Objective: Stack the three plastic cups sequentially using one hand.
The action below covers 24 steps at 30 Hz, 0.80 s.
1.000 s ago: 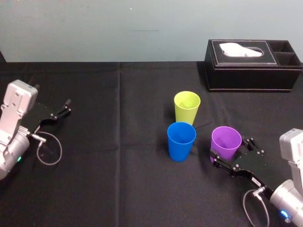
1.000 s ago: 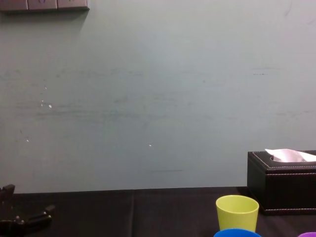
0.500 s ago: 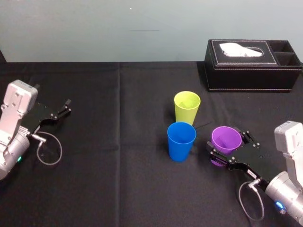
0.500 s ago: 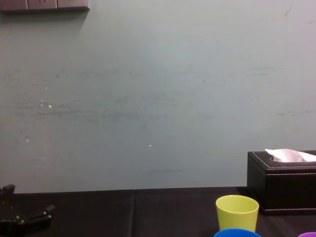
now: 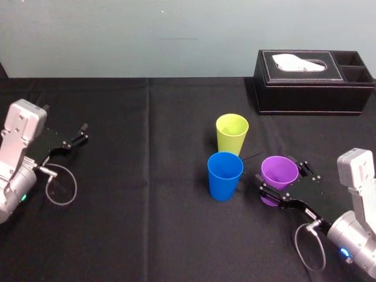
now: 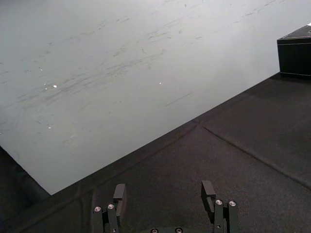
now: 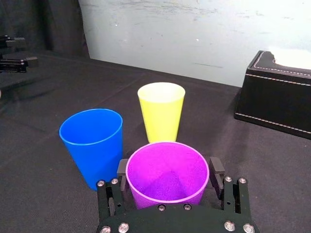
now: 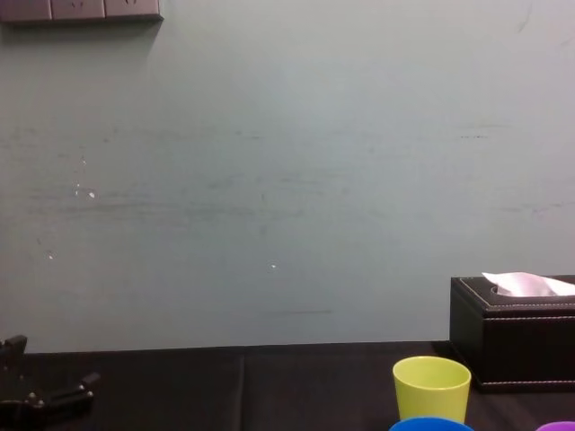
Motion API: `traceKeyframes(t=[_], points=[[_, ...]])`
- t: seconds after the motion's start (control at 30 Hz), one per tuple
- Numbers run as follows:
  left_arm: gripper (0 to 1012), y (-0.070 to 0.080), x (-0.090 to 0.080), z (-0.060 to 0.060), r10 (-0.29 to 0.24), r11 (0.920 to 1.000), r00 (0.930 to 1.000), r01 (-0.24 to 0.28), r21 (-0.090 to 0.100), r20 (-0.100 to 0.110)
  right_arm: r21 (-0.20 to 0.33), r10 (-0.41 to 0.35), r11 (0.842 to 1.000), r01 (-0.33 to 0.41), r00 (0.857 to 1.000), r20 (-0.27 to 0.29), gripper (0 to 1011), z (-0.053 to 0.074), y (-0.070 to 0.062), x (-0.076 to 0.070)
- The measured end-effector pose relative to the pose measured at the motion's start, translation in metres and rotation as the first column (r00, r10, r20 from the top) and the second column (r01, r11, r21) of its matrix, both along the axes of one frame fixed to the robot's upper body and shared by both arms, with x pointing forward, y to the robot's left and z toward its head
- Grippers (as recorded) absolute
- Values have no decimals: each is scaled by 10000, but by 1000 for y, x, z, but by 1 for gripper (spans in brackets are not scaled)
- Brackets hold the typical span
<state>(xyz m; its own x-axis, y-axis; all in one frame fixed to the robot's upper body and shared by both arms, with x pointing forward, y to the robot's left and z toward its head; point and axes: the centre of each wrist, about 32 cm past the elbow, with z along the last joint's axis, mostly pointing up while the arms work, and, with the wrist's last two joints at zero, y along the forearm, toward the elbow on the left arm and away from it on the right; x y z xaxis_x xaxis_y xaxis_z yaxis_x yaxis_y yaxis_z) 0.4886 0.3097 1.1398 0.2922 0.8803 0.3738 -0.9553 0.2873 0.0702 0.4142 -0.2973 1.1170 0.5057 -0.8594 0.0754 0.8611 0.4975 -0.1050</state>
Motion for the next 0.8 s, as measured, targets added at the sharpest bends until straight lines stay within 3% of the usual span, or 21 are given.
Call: traceKeyframes(t=[0.1,0.37,0.63,0.8], points=[[1011,0,0,0,0,10000,10000,0,0,-2,1,6,10000,-6,10000,3,990,0,0,0],[1011,0,0,0,0,10000,10000,0,0,-1,20,16,10000,-16,10000,7,809,0,0,-1],[1011,0,0,0,0,10000,10000,0,-1,0,23,20,10000,-20,10000,29,764,1,0,-1],[1012,0,0,0,0,10000,10000,0,0,0,-142,56,9999,-52,9995,304,741,11,3,5]])
